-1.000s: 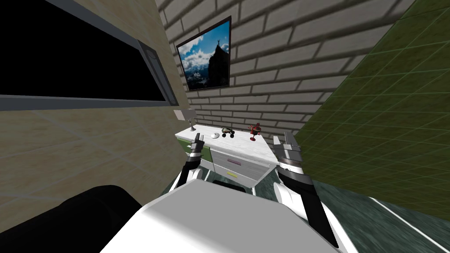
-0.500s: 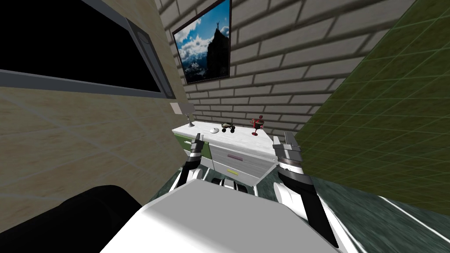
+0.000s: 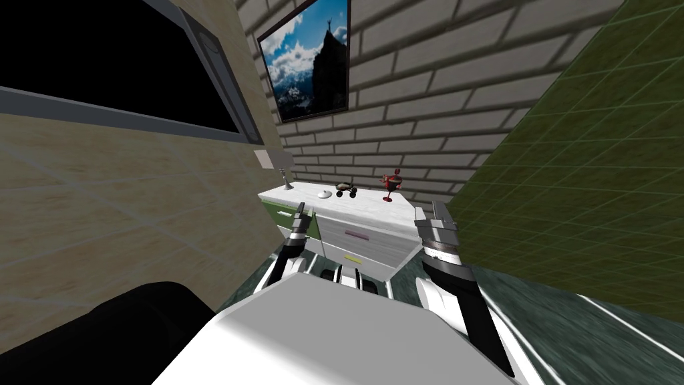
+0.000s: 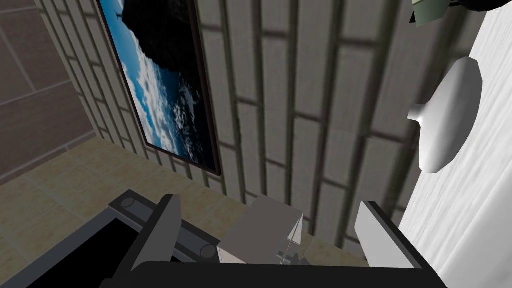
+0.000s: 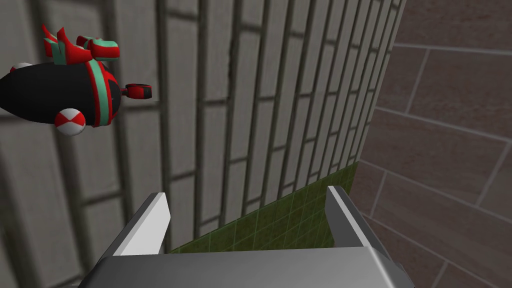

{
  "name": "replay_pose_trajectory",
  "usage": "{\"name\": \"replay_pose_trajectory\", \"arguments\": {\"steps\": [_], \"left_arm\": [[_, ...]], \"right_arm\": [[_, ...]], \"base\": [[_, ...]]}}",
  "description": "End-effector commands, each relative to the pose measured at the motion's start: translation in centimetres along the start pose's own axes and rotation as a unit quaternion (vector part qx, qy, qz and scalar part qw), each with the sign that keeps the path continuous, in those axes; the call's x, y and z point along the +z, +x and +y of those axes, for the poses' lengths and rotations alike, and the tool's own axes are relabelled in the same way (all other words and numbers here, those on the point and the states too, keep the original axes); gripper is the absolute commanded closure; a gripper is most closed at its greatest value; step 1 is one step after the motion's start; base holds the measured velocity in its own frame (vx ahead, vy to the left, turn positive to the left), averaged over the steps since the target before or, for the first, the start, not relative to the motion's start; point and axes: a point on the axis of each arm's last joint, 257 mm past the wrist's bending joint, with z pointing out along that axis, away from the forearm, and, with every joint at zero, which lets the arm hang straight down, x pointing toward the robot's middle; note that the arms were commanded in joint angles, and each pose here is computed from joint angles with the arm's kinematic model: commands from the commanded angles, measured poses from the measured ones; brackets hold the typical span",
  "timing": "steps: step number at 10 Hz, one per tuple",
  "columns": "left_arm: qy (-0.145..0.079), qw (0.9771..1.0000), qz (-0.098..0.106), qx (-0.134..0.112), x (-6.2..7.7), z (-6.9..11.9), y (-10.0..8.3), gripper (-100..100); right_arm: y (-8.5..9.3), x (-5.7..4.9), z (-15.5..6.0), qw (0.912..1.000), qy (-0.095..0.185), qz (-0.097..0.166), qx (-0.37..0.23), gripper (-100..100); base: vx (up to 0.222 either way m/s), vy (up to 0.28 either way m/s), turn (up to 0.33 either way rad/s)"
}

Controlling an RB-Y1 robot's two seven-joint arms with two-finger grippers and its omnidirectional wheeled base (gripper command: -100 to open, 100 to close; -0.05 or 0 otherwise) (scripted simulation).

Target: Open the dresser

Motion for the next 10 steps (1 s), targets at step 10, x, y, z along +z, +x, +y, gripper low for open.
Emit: {"name": "replay_pose_trajectory", "arguments": {"steps": [10], "left_arm": [[-0.101, 0.9928, 0.056, 0.033, -2.8, 10.1, 1.2, -100]], "right_arm": [[0.0, 0.0, 0.0, 1.0, 0.0, 0.0, 0.0, 0]], "base": [[-0.013, -0.036, -0.03]]}}
